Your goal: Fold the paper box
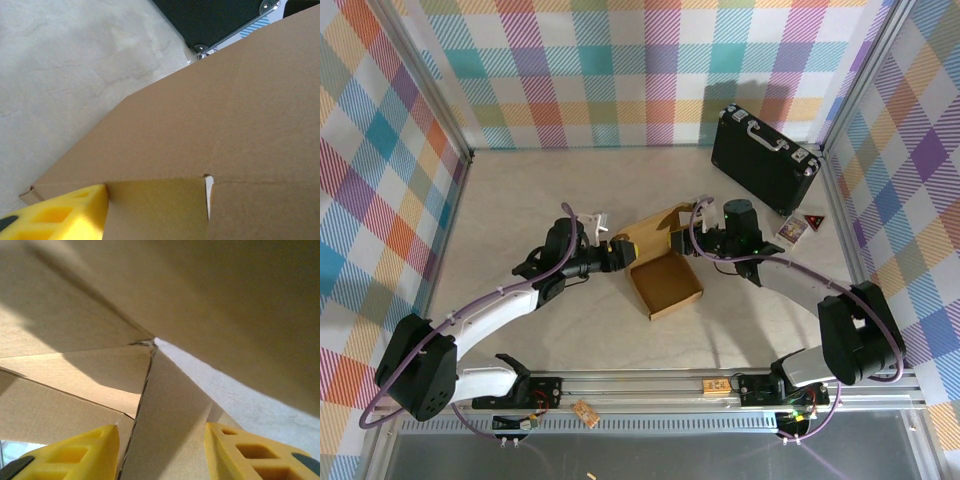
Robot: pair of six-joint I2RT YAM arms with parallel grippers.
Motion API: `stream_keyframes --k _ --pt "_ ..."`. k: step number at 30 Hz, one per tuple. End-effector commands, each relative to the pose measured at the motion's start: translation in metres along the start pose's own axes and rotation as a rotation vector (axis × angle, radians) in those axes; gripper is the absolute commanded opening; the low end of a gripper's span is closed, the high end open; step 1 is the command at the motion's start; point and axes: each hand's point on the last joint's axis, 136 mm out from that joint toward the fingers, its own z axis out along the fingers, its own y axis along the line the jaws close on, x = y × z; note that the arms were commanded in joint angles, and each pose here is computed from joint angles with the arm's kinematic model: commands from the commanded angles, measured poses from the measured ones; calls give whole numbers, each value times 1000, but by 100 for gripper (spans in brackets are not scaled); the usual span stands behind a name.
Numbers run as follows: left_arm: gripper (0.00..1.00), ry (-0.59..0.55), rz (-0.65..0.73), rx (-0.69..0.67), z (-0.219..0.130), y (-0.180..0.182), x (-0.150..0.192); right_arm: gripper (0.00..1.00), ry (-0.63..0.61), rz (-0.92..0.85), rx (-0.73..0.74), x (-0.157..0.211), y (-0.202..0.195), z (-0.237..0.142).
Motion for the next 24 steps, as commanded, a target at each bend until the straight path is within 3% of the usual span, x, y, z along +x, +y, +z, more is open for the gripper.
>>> stream_keyframes --k 1,24 --pt "64 -16 -23 25 6 -6 0 49 63 40 -17 21 12 2" --pt "67 23 -65 31 23 4 23 50 69 43 -3 44 16 -13"
